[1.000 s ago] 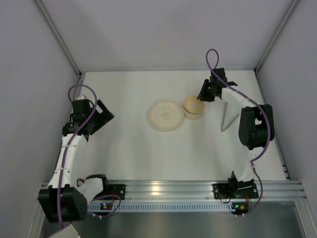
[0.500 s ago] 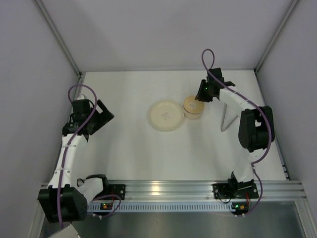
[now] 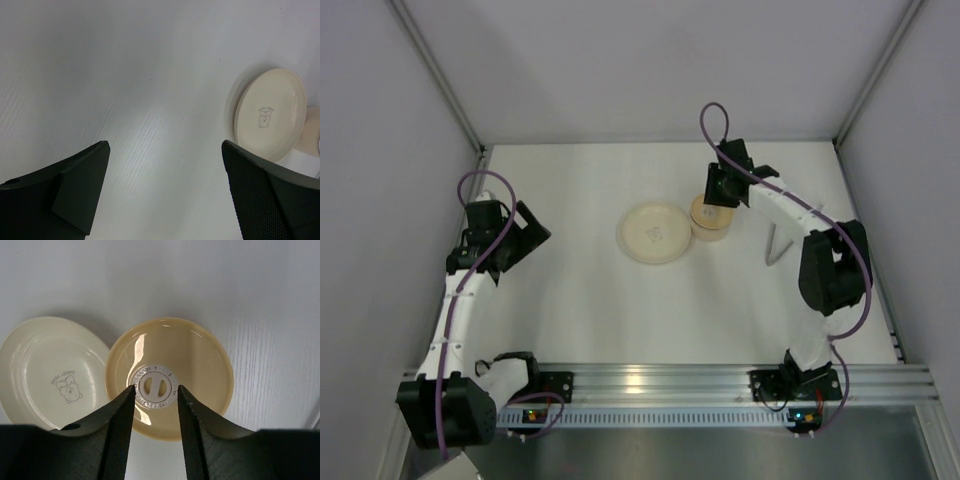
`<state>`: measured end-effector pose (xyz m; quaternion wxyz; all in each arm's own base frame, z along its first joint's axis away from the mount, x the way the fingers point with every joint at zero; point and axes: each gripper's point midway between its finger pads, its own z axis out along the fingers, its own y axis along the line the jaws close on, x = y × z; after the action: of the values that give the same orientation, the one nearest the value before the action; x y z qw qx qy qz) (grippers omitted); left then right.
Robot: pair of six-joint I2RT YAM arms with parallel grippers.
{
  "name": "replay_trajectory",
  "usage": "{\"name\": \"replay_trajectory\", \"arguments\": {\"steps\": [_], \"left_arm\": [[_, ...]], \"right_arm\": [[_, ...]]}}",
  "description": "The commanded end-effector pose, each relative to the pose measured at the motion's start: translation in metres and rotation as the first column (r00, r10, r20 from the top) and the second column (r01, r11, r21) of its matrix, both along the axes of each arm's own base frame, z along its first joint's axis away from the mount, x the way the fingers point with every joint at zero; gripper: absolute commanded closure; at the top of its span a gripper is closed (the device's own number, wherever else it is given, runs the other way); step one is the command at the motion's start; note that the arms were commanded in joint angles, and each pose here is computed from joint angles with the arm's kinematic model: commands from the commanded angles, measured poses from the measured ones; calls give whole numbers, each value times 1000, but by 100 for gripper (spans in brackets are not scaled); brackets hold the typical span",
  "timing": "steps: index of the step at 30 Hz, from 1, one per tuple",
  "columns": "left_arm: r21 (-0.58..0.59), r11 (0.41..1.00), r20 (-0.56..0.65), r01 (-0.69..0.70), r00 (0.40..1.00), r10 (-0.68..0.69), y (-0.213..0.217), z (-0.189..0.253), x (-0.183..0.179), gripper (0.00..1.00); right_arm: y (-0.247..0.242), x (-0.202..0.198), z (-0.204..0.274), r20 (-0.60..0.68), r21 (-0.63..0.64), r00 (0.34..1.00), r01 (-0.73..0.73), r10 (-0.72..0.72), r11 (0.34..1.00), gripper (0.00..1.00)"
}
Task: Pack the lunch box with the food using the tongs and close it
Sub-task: Close the box lid on the packing box.
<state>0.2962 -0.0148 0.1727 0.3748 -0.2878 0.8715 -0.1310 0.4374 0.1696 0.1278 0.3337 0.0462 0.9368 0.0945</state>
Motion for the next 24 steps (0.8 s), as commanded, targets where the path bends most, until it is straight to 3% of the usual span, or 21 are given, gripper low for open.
{"name": "replay_trajectory", "arguments": {"steps": [1, 8, 16, 24], "left_arm": [[18, 1000, 48, 8, 999, -9, 1, 8, 8, 2], [22, 1000, 45, 9, 999, -10, 1, 7, 7, 2], [24, 1000, 42, 7, 999, -8, 2, 7, 8, 2], [24, 1000, 45, 4, 999, -5, 2, 8, 8, 1]], "right_arm": [[-11, 4, -11, -9, -99, 1000, 17, -18, 995, 60], [-7, 2, -59, -117, -134, 993, -36, 20, 990, 43], [-8, -1, -64, -133, -138, 991, -35, 16, 990, 43], [-13, -15, -63, -159, -225, 987, -63, 27, 972, 43]]}}
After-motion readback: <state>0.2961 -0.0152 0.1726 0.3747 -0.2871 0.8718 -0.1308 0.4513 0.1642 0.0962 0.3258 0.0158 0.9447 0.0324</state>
